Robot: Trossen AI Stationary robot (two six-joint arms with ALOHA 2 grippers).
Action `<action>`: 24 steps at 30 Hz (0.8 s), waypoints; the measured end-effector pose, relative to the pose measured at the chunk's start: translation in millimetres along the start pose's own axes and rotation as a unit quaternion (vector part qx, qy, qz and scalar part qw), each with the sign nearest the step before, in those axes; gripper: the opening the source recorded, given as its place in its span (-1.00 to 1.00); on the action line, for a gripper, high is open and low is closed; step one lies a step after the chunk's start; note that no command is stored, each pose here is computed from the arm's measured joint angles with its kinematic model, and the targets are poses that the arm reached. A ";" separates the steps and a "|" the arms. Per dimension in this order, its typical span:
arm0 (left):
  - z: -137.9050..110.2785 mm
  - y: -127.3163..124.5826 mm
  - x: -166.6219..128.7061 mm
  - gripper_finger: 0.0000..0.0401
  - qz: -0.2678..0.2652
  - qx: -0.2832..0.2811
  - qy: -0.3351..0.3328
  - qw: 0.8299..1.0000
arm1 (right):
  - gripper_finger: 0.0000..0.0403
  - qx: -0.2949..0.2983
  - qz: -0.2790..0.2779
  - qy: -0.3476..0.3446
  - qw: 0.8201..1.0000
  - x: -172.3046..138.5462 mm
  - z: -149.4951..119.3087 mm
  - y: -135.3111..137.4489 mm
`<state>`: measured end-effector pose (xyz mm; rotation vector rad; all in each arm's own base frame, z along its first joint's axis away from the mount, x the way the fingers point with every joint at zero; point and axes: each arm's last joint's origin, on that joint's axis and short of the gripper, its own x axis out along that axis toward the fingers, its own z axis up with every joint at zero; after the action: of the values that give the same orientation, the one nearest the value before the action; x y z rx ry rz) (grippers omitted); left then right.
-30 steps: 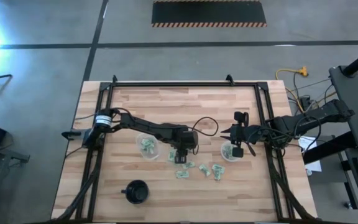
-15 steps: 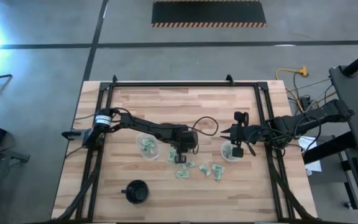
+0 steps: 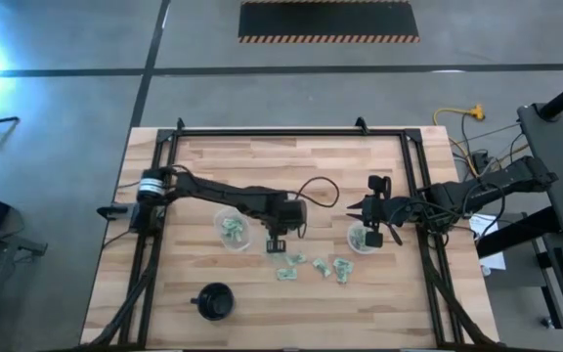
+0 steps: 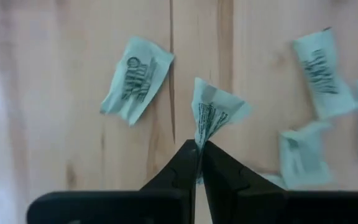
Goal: Pick and place Stevia / Truvia into bins
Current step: Put the stevia packet into the oval transparent container
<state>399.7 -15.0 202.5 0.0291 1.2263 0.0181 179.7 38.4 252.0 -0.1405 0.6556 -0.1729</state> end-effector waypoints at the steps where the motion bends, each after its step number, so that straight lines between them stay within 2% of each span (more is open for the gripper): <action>1: -0.9 0.2 -8.0 -0.98 0.000 -0.007 -0.004 1.000 | -0.66 0.000 0.000 0.000 1.000 0.1 -0.2 0.0; 7: -23.5 -1.6 -45.2 -0.98 0.010 -0.043 0.028 0.999 | -0.66 0.000 0.000 0.000 1.000 1.0 -1.3 0.3; 13: -52.4 -9.7 -68.3 -0.98 0.020 -0.050 0.032 0.998 | -0.66 0.003 -0.001 0.000 1.000 2.1 -2.7 0.5; 18: -81.8 -11.1 -68.7 -0.98 0.023 -0.058 0.045 0.997 | -0.66 0.005 0.000 -0.005 1.000 2.3 -1.8 0.7; 24: -111.6 -10.5 -50.4 -0.98 0.021 -0.059 0.079 0.995 | -0.66 0.006 0.000 -0.009 1.000 2.4 -1.2 0.8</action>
<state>277.7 -25.6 211.9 -0.0503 1.3803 0.1322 180.9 38.6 249.5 -0.1307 0.6367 -0.1744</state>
